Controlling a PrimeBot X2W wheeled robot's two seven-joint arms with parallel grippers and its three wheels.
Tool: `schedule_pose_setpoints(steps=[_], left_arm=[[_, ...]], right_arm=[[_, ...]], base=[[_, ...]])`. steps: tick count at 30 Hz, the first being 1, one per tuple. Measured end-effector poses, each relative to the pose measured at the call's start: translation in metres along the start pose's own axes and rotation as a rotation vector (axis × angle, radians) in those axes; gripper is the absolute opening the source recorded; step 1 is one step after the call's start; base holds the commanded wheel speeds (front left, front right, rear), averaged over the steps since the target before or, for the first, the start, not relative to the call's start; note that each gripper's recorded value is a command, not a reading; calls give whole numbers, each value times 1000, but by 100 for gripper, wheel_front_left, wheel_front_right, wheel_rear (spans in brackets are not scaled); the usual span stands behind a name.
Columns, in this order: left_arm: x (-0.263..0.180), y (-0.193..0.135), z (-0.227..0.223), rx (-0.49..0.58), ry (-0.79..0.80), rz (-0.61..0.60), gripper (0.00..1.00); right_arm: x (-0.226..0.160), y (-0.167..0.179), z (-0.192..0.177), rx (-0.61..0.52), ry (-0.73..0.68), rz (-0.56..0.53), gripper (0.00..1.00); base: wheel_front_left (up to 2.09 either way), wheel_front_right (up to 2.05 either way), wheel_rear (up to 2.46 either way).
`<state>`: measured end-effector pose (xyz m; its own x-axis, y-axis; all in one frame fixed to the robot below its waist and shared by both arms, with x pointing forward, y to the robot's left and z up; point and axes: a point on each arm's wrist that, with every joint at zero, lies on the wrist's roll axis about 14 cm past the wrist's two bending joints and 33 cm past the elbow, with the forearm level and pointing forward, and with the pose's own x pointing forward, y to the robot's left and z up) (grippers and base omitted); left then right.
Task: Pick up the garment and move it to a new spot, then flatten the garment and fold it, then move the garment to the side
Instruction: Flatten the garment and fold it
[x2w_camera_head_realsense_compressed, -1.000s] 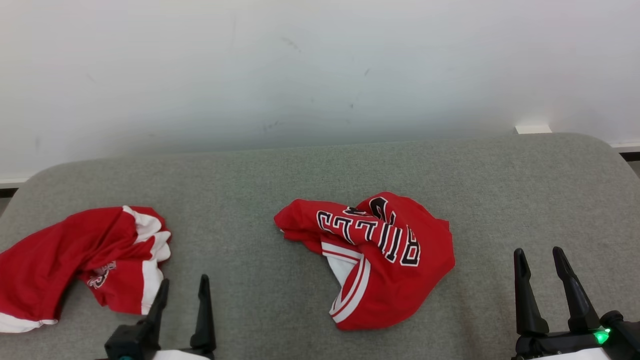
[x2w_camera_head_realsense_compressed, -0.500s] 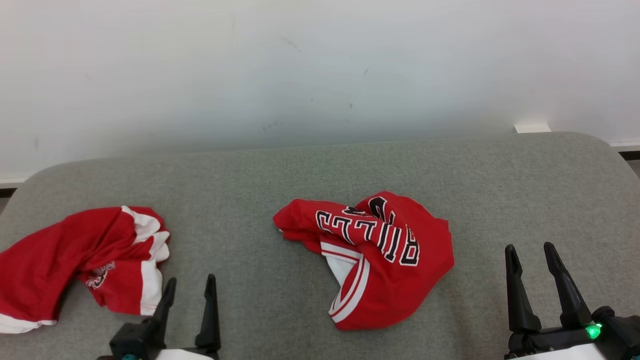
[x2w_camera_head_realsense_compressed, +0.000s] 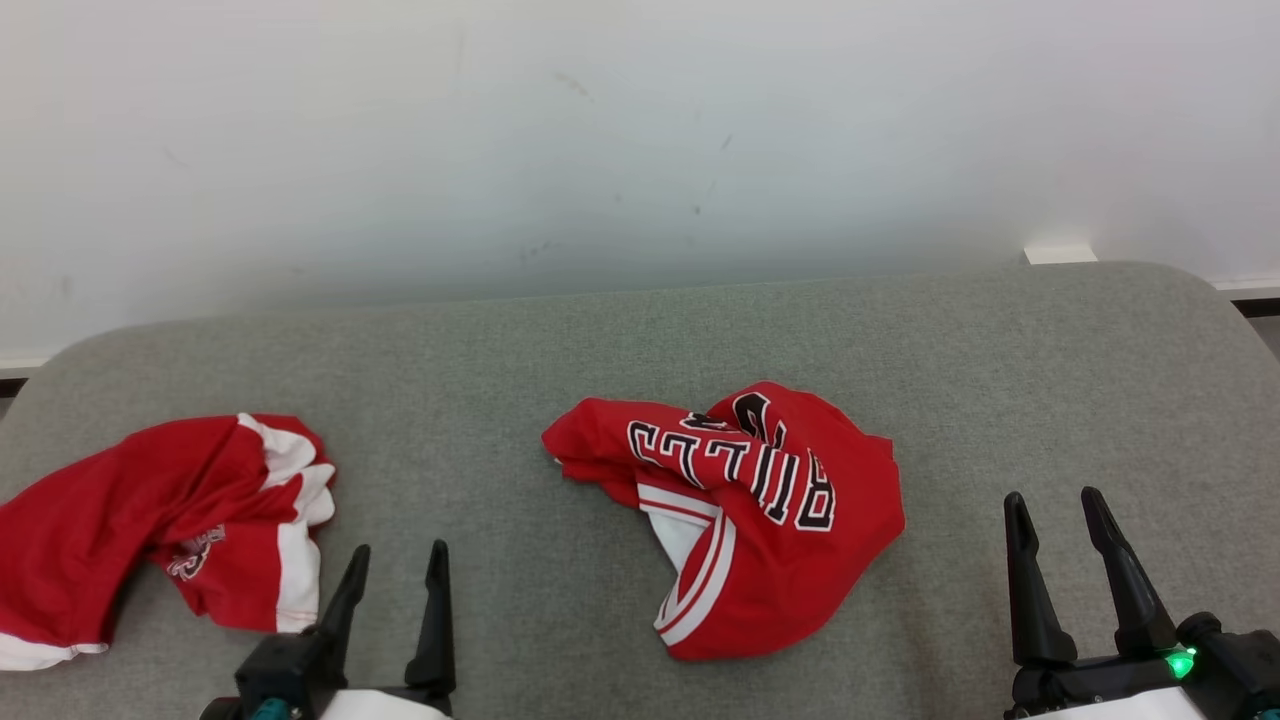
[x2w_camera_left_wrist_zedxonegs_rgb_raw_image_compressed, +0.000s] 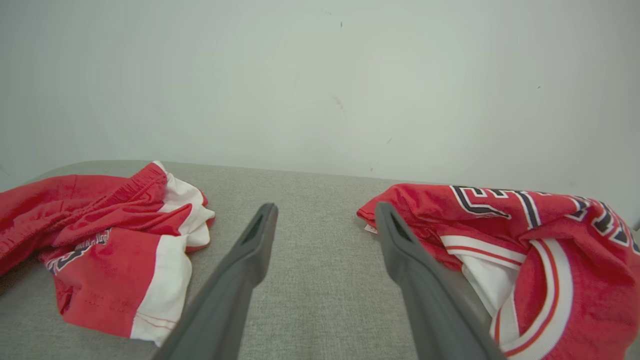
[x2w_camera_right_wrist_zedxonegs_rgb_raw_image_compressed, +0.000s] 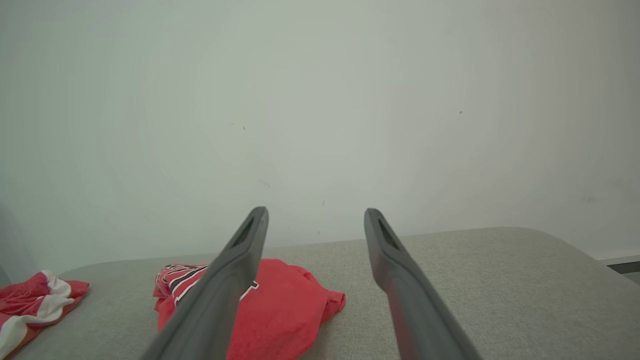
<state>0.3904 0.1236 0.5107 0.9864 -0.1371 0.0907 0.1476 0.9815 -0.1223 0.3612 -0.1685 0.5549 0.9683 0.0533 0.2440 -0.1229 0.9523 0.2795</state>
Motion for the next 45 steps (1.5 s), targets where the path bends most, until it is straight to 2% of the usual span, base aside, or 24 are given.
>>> schedule_pose_setpoints(steps=[6, 10, 18, 22, 36, 37, 38, 39, 45], left_arm=[[3, -9, -1, -14, 1, -26, 100], [6, -28, -6, -104, 20, -93, 100], [15, -72, -50, -149, 187, -237, 100], [29, -92, -65, -135, 271, -303, 100], [74, -131, -105, -179, 512, -388, 100], [75, -134, -108, -182, 528, -393, 93], [75, -137, -111, -185, 538, -398, 19], [76, -139, -112, -187, 542, -405, 0], [77, -151, -102, -195, 500, -441, 0]], right_arm=[[0, -2, 1, -2, -3, -5, 100], [0, -4, 1, -4, -2, -13, 100], [-2, -13, 3, -15, -3, -40, 100], [-4, -19, 5, -23, -6, -58, 100], [-14, -47, 9, -30, -5, -149, 100], [-15, -49, 8, -32, -3, -156, 100], [-16, -51, 8, -33, -1, -163, 100], [-17, -52, 8, -34, 1, -168, 100], [-20, -57, 12, -38, -11, -185, 100]], base=[[0, 0, 0], [0, 0, 0], [0, 0, 0], [0, 0, 0], [0, 0, 0], [0, 0, 0], [0, 0, 0], [0, 0, 0], [0, 0, 0]])
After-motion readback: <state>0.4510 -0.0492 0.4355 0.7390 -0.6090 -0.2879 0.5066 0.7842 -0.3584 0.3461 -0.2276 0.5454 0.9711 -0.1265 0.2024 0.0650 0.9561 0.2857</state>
